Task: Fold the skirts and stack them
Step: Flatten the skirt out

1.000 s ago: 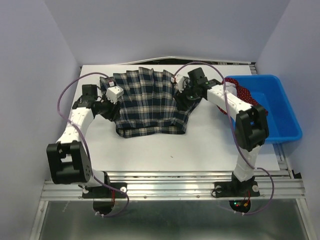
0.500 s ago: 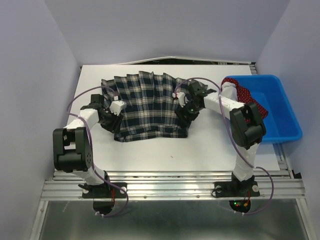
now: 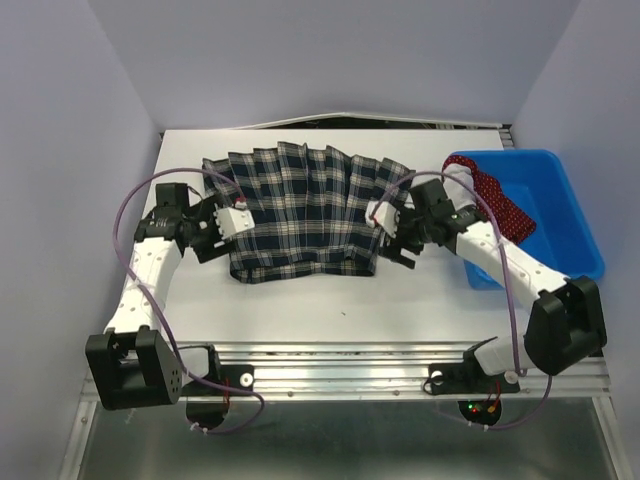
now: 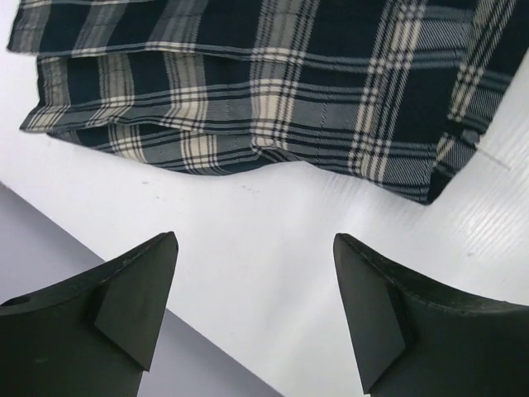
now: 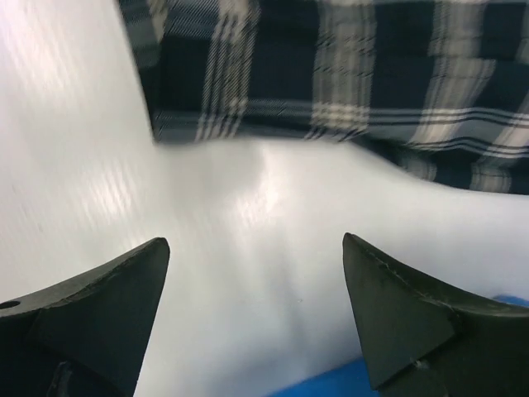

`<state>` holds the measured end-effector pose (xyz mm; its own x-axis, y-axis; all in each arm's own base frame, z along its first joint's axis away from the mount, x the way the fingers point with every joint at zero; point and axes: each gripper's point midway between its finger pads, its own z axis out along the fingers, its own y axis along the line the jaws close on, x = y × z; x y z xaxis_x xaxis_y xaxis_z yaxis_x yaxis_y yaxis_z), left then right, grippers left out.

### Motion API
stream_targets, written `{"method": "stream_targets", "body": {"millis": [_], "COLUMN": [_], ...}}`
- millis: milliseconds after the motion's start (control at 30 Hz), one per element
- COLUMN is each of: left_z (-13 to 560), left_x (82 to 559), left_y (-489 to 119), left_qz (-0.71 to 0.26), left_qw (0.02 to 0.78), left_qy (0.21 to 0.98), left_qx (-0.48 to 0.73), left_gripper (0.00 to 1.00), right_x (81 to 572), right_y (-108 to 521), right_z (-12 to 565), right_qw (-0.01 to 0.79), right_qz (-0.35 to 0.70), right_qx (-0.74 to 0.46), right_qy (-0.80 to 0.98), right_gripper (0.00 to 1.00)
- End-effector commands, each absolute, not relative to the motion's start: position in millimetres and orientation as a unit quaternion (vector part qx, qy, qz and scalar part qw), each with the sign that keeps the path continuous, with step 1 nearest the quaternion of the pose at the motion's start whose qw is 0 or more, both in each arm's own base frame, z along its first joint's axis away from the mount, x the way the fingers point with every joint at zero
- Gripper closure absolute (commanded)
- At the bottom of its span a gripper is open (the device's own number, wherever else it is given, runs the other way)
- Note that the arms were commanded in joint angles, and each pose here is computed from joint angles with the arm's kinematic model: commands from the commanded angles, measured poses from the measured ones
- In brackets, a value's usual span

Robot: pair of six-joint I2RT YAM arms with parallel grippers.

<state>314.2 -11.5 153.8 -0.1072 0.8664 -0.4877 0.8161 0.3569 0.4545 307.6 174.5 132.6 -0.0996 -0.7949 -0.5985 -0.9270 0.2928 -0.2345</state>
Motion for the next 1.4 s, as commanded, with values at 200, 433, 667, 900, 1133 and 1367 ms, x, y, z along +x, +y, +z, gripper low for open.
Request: {"method": "stream_targets", "body": {"millis": [200, 433, 667, 900, 1133, 1367], "left_z": [130.3, 135.7, 140.7, 125.3, 121.4, 104.9], "left_x": [300.3, 295.4, 303.2, 295.6, 293.9, 283.8], "left_y": [-34.6, -27.3, -1.9, 1.3, 4.1, 19.4], "left_qz": [-0.097, -0.16, -0.183, -0.196, -0.186, -0.131], "left_qw": [0.343, 0.379, 0.393, 0.383, 0.382, 0.341], "left_qy": [0.736, 0.775, 0.796, 0.804, 0.808, 0.803], "left_qx": [0.576, 0.48, 0.422, 0.41, 0.408, 0.471], "left_gripper": [0.11, 0.11, 0.1, 0.05, 0.06, 0.13], "right_x": [356.5, 358.6, 329.9, 321.1, 307.7, 290.6], "right_y": [210.0, 243.8, 266.8, 289.4, 288.9, 283.9], "right_z": [142.7, 114.6, 94.4, 89.7, 63.0, 45.6], "right_qw": [0.417, 0.394, 0.373, 0.356, 0.315, 0.289], "right_qz": [0.041, 0.048, 0.057, 0.067, 0.08, 0.085], "right_qx": [-0.727, -0.808, -0.868, -0.89, -0.913, -0.927], "right_qy": [0.545, 0.436, 0.323, 0.276, 0.246, 0.225], "right_gripper": [0.12, 0.12, 0.14, 0.18, 0.34, 0.55]}}
